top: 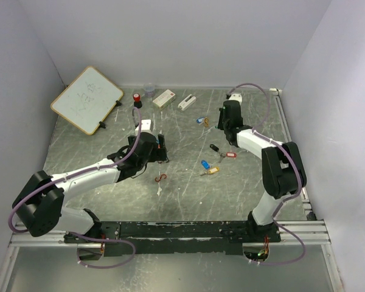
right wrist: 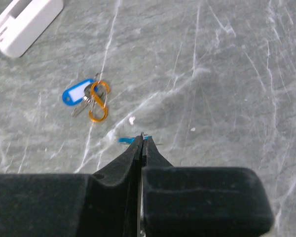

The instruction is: Put the keys on the keyring

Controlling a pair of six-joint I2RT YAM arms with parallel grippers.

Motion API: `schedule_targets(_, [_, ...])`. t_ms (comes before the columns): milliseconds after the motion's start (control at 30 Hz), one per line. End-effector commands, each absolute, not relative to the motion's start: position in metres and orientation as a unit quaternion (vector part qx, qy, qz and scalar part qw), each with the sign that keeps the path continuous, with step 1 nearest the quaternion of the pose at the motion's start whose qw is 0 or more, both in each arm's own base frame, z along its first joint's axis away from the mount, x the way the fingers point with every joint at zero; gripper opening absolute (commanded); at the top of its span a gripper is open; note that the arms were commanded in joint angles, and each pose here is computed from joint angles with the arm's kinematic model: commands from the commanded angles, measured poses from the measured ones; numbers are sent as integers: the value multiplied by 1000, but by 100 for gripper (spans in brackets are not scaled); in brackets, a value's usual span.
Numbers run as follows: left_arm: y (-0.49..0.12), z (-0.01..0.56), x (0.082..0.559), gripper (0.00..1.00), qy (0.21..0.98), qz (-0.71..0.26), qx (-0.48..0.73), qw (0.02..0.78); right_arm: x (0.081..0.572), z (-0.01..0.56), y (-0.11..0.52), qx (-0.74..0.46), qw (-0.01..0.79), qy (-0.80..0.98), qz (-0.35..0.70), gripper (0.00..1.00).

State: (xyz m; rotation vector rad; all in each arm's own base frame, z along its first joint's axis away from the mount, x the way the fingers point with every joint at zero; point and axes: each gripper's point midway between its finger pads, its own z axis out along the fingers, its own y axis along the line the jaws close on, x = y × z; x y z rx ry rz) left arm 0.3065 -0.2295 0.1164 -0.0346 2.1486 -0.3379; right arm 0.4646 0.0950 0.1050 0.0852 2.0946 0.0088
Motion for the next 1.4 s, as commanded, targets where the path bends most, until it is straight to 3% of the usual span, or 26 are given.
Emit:
schedule_targets(0, [-234, 124, 309, 100, 869, -154, -20, 469, 489, 103, 86, 49, 509, 859, 15, 0])
schedule_targets(300, [-236, 118, 311, 100, 874, -148, -19, 463, 516, 88, 72, 68, 501, 863, 21, 0])
schedule_targets(333, [-236, 118, 311, 100, 874, -148, -19, 462, 517, 89, 71, 68, 503, 861, 20, 4])
schedule_targets(400, [-237, 117, 311, 100, 875, -148, -19, 461, 519, 96, 70, 71, 510, 857, 19, 22])
schedule_targets(500, [-237, 117, 312, 100, 875, -147, -19, 460, 514, 110, 68, 74, 525, 848, 18, 58])
schedule_targets(567, [-237, 116, 311, 100, 875, -146, -19, 461, 507, 122, 66, 76, 537, 840, 21, 69])
schedule_targets(833, [-237, 114, 312, 100, 874, -147, -19, 462, 447, 143, 91, 48, 533, 843, 55, 70])
schedule_targets(1367, [-241, 103, 313, 97, 877, -148, -14, 456, 334, 70, 157, -18, 413, 906, 93, 60])
